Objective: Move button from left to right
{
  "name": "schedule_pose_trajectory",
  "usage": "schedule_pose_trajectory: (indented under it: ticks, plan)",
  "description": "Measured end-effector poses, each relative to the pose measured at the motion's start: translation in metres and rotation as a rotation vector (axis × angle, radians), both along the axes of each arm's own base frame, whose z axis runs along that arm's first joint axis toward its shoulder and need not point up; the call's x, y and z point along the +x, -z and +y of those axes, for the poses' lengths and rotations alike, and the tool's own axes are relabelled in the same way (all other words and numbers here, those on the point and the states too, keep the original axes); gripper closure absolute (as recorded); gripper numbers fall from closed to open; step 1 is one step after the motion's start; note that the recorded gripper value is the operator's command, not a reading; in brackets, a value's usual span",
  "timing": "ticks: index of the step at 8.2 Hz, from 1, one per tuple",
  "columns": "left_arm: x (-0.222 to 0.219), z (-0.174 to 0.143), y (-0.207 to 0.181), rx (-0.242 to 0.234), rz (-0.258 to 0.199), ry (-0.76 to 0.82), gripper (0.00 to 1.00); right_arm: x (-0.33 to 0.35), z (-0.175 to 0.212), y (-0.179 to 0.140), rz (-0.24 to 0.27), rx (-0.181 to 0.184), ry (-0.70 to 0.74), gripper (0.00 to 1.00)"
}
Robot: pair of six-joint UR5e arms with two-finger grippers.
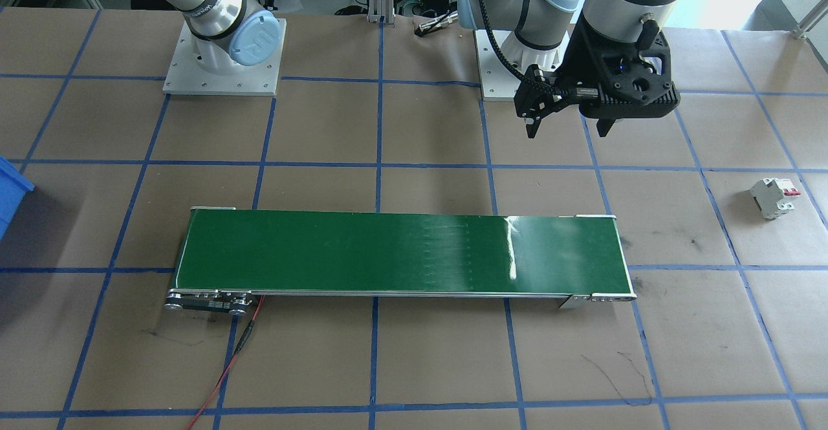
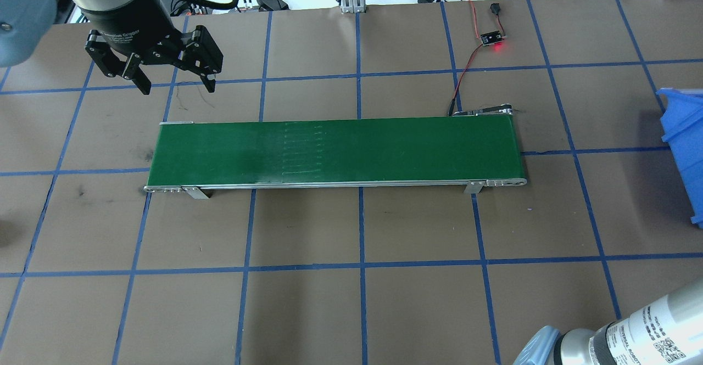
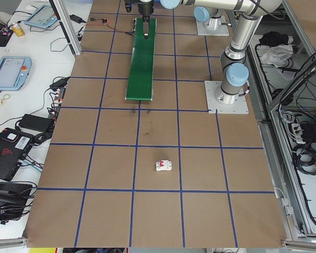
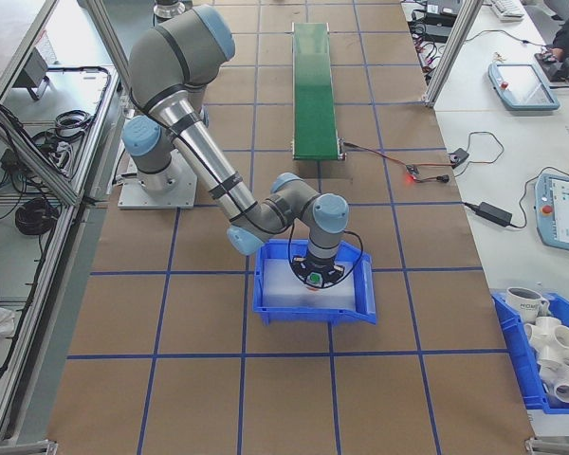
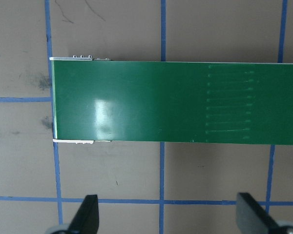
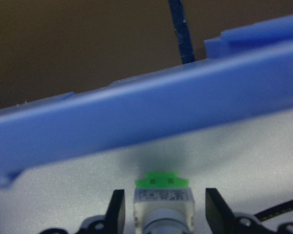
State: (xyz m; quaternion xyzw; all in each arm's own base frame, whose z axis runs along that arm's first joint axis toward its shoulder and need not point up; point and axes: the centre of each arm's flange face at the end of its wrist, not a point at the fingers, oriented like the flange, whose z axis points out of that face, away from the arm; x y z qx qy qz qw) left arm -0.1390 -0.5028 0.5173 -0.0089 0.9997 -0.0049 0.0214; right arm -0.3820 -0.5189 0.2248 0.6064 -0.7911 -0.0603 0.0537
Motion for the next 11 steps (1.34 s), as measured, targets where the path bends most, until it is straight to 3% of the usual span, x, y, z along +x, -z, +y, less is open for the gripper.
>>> schedule_pose_trajectory:
  ticks: [3,5,8,11]
  plan:
    - [0.001,0.004,-0.004,-0.006,-0.002,0.002,0.0,0.003,0.002,-0.018,0.014,-0.021,0.001,0.0]
    - [0.0,0.001,-0.003,-0.005,-0.002,0.004,0.0,0.013,0.01,-0.055,0.013,-0.047,0.08,0.0]
    - [0.001,-0.001,0.0,-0.001,-0.003,0.002,0.0,0.06,0.028,-0.136,-0.07,-0.111,0.366,0.0]
    - [0.0,-0.011,0.014,0.023,0.004,-0.002,0.0,0.166,0.035,-0.202,-0.13,-0.099,0.639,0.0]
